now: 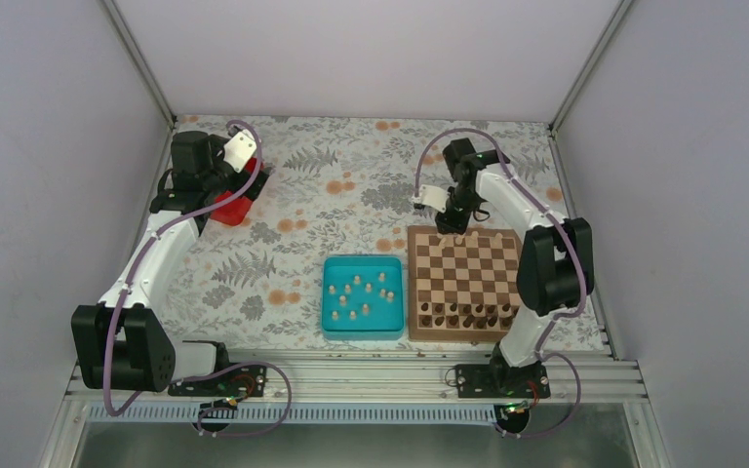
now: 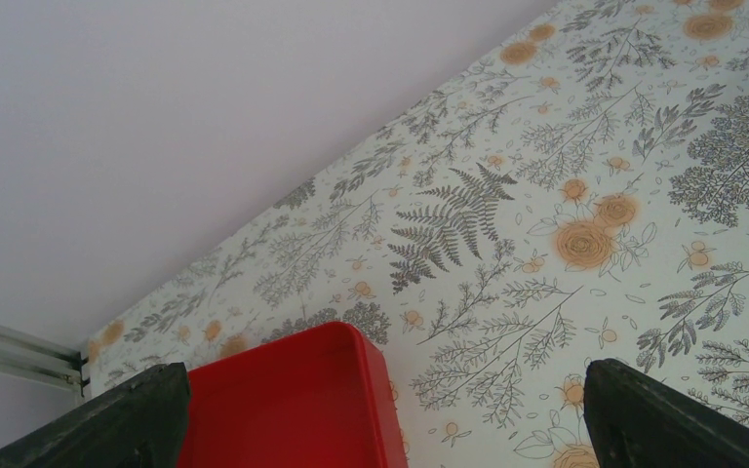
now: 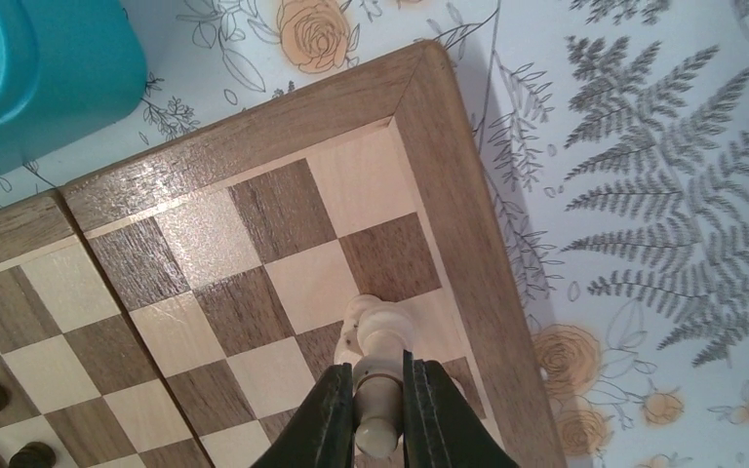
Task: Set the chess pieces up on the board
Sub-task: Adjust the chess piece on the chessboard.
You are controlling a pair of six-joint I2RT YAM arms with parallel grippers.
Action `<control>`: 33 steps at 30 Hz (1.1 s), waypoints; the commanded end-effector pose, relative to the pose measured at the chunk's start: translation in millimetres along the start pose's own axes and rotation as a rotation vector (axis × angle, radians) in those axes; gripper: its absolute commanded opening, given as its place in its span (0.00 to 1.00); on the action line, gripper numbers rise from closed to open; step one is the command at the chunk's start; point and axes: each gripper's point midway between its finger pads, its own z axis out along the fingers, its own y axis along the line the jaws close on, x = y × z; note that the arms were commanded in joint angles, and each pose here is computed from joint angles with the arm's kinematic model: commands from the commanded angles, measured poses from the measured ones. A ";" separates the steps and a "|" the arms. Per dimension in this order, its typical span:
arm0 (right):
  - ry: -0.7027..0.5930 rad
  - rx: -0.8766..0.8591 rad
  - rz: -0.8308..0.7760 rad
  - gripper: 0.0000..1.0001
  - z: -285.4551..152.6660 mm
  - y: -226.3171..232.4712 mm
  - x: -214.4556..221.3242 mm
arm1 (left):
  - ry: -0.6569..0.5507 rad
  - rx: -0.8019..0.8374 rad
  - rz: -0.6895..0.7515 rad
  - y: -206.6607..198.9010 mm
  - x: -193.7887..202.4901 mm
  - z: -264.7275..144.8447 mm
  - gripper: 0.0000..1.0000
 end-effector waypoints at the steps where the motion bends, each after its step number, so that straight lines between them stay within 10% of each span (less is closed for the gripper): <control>1: -0.090 0.089 -0.019 0.10 -31.0 -10.2 -17.1 | -0.024 -0.006 0.006 3.1 -5.4 -0.1 1.00; 33: 0.053 0.147 0.390 0.12 -40.5 -72.1 159.8 | -0.036 -0.002 0.004 1.7 -8.8 -3.4 1.00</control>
